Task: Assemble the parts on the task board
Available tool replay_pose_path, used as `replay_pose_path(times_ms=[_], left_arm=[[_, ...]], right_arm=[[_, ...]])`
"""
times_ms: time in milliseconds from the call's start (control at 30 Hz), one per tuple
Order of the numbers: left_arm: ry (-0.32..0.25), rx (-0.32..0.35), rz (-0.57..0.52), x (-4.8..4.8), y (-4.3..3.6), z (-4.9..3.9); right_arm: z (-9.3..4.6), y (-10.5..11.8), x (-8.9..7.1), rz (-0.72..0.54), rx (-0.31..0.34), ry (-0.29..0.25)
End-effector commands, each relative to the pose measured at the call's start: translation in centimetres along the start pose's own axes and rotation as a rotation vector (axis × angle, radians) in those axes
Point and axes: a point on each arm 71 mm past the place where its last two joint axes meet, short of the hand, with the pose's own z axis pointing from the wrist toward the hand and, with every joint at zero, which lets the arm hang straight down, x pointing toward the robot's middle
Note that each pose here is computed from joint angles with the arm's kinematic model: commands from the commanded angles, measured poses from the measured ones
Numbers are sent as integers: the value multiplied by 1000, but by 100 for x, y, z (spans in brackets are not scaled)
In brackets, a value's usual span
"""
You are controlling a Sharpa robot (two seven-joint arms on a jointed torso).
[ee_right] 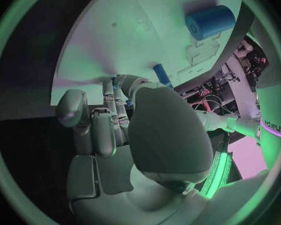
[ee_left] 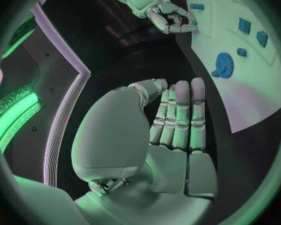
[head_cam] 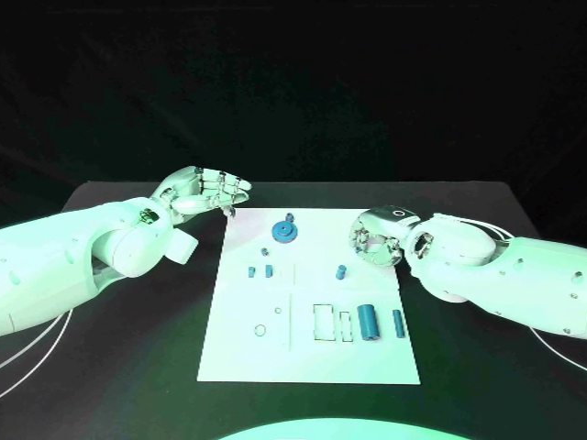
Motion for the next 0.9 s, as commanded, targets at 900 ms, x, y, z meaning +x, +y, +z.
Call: replay_pose_path(times_ms=[900], left_arm=[[5,10,1,20,-22,-4]], right_arm=[[25,142,71,-52,10,-35]])
